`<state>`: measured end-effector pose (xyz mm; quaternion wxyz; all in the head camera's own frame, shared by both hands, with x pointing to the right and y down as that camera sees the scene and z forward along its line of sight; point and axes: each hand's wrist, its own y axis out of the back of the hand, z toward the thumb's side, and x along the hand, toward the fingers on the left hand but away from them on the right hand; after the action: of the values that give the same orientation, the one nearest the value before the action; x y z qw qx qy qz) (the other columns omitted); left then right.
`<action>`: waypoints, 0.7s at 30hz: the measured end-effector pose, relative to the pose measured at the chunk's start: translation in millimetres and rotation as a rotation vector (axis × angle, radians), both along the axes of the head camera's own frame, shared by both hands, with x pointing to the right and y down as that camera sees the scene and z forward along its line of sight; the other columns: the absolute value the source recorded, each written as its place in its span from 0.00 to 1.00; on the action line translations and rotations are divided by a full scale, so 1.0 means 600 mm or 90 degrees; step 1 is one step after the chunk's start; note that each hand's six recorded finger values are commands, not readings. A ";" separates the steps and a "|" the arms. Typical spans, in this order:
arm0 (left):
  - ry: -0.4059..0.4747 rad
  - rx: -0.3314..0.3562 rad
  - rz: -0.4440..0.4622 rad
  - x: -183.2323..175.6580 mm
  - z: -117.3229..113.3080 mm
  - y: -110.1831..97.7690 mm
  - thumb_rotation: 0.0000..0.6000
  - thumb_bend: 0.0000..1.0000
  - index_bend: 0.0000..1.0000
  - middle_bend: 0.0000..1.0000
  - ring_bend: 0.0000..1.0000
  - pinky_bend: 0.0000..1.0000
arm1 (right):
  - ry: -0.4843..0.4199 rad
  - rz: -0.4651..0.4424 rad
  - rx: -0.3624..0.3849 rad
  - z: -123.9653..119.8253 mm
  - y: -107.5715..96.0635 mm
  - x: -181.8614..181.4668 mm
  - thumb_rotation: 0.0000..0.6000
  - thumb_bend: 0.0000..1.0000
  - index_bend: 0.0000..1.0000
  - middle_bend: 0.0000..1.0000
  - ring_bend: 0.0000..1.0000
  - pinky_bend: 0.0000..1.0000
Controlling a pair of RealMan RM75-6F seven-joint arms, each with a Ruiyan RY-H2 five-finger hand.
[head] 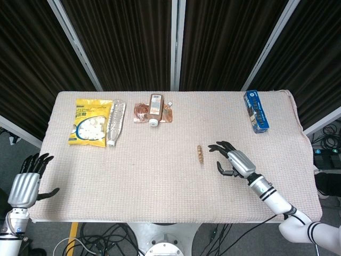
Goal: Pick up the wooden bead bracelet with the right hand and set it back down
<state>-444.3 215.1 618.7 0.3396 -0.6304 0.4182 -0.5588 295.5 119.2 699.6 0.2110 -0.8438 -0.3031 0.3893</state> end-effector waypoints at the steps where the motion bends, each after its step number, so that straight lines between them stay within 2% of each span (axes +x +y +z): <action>1: -0.001 0.003 0.001 0.000 0.000 -0.001 1.00 0.00 0.15 0.08 0.00 0.00 | 0.030 -0.017 0.015 0.002 0.000 -0.002 0.52 0.27 0.00 0.09 0.00 0.00; 3: -0.008 0.011 0.005 0.001 -0.001 -0.002 1.00 0.00 0.15 0.08 0.00 0.00 | 0.095 -0.052 0.052 0.004 -0.001 -0.007 0.52 0.18 0.00 0.05 0.00 0.00; 5: -0.013 0.020 0.007 0.001 -0.002 -0.004 1.00 0.00 0.15 0.08 0.00 0.00 | 0.142 -0.073 0.083 0.003 -0.001 -0.012 0.53 0.15 0.00 0.04 0.00 0.00; 8: -0.021 0.028 0.012 0.000 -0.003 -0.006 1.00 0.00 0.15 0.08 0.00 0.00 | 0.196 -0.090 0.125 -0.005 0.001 -0.015 0.52 0.15 0.00 0.08 0.00 0.00; 11: -0.026 0.034 0.014 -0.001 -0.004 -0.008 1.00 0.00 0.15 0.08 0.00 0.00 | 0.216 -0.070 0.154 -0.022 0.004 -0.003 0.57 0.20 0.00 0.11 0.00 0.00; 14: -0.028 0.036 0.015 -0.001 -0.005 -0.010 1.00 0.00 0.15 0.08 0.00 0.00 | 0.204 0.007 0.173 -0.054 0.011 0.036 0.63 0.24 0.00 0.12 0.00 0.00; 17: -0.030 0.038 0.015 0.000 -0.005 -0.011 1.00 0.00 0.15 0.08 0.00 0.00 | 0.186 0.112 0.191 -0.097 0.030 0.098 0.64 0.24 0.00 0.12 0.00 0.00; 21: -0.037 0.041 0.015 0.002 -0.007 -0.013 1.00 0.00 0.15 0.08 0.00 0.00 | 0.204 0.225 0.225 -0.159 0.079 0.186 0.63 0.24 0.00 0.12 0.00 0.00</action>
<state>-442.9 207.4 614.6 0.3785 -0.6076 0.4181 -0.5592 406.9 166.7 604.1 0.3284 -0.6562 -0.4714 0.4893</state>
